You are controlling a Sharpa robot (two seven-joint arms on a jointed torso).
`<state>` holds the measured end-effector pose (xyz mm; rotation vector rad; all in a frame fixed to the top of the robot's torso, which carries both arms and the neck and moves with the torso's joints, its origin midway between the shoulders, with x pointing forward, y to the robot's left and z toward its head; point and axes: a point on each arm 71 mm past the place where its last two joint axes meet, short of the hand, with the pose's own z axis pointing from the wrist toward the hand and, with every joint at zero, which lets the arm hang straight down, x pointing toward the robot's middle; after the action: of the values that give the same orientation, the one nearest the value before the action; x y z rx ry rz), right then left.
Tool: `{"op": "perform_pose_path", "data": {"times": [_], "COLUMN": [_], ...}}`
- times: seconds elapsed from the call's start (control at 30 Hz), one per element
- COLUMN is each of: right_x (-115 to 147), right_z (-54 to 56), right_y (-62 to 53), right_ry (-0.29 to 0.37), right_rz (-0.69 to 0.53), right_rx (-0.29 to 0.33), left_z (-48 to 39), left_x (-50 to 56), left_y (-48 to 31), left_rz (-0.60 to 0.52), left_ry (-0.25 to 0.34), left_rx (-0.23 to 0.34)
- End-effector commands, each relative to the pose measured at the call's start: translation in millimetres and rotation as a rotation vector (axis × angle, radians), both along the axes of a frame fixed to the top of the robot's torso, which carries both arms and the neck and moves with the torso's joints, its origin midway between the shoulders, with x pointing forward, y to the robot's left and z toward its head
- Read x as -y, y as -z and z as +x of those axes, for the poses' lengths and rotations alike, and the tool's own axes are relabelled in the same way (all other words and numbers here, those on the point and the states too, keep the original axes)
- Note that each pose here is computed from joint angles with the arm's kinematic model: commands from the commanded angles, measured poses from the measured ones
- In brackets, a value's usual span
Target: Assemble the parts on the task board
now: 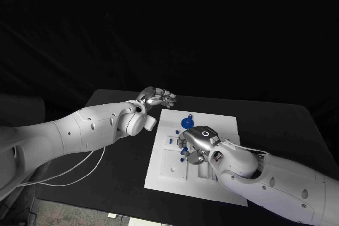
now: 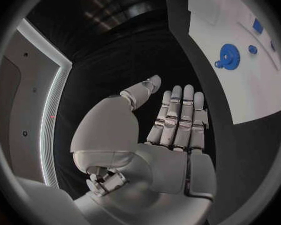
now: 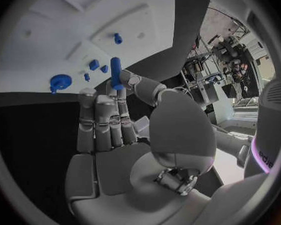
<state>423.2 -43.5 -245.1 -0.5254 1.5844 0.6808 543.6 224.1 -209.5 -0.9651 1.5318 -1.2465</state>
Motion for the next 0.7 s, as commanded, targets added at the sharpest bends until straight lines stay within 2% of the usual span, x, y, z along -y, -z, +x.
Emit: {"op": "perform_pose_path", "data": {"times": [0.03,0.37,0.7], "right_x": [-11,-30,-38], "right_z": [-5.3,-17.8,-23.2], "right_y": [2.5,21.6,31.8], "right_ry": [-0.042,-0.092,-0.106], "right_rz": [-0.042,-0.077,-0.09], "right_rx": [0.022,0.021,0.009], "left_z": [0.2,0.2,0.2], "left_x": [4.9,10.1,13.6], "left_y": [-1.4,-1.4,-1.4], "left_rz": [-0.006,-0.009,-0.012], "left_ry": [0.017,0.026,0.033], "left_rx": [0.006,0.005,0.004]}}
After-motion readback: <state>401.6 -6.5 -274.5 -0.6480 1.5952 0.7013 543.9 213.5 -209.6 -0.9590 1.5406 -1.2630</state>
